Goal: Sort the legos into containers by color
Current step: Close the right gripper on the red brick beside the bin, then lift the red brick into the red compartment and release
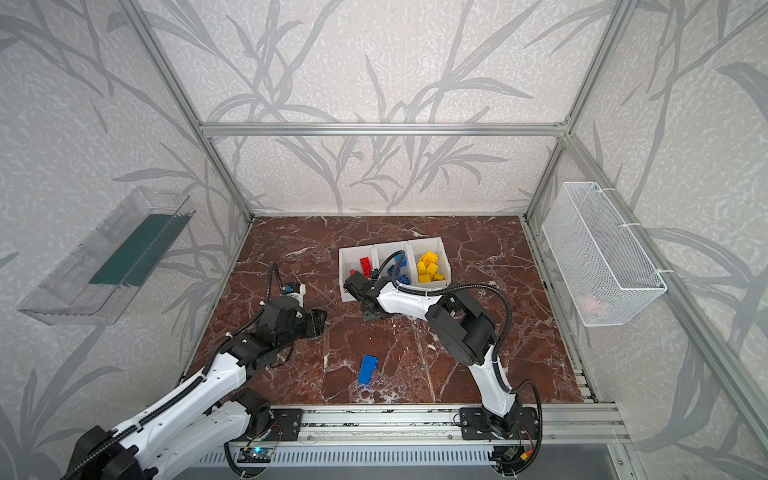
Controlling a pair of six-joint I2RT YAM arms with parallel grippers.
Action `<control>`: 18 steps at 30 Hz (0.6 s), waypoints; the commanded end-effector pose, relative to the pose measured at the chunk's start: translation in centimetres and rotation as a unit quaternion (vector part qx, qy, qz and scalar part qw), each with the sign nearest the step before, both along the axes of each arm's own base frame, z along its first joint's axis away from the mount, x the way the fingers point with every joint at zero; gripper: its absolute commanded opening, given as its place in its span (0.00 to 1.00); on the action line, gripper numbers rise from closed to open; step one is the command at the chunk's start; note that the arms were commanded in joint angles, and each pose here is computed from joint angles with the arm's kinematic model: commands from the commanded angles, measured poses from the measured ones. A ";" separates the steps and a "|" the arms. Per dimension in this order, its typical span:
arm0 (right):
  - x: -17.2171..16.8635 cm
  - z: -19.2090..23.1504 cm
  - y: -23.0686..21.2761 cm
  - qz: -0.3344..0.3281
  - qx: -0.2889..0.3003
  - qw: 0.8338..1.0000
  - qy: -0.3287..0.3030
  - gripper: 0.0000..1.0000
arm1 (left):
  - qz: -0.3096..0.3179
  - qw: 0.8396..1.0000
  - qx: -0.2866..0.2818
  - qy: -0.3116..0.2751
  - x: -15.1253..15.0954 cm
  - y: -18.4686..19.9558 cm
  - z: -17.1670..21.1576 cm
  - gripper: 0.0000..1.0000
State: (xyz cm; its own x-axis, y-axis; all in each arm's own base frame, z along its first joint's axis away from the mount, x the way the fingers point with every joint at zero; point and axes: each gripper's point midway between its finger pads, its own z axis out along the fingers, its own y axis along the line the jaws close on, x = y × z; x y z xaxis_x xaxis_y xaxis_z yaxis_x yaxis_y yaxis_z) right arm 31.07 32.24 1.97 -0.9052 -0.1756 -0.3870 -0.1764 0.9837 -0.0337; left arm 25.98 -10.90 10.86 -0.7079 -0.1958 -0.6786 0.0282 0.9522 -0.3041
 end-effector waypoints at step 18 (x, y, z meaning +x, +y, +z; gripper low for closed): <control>6.8 10.5 5.9 0.097 0.055 0.991 -0.076 0.41 | 0.003 1.000 -0.011 0.000 0.1 -0.2 0.3 0.66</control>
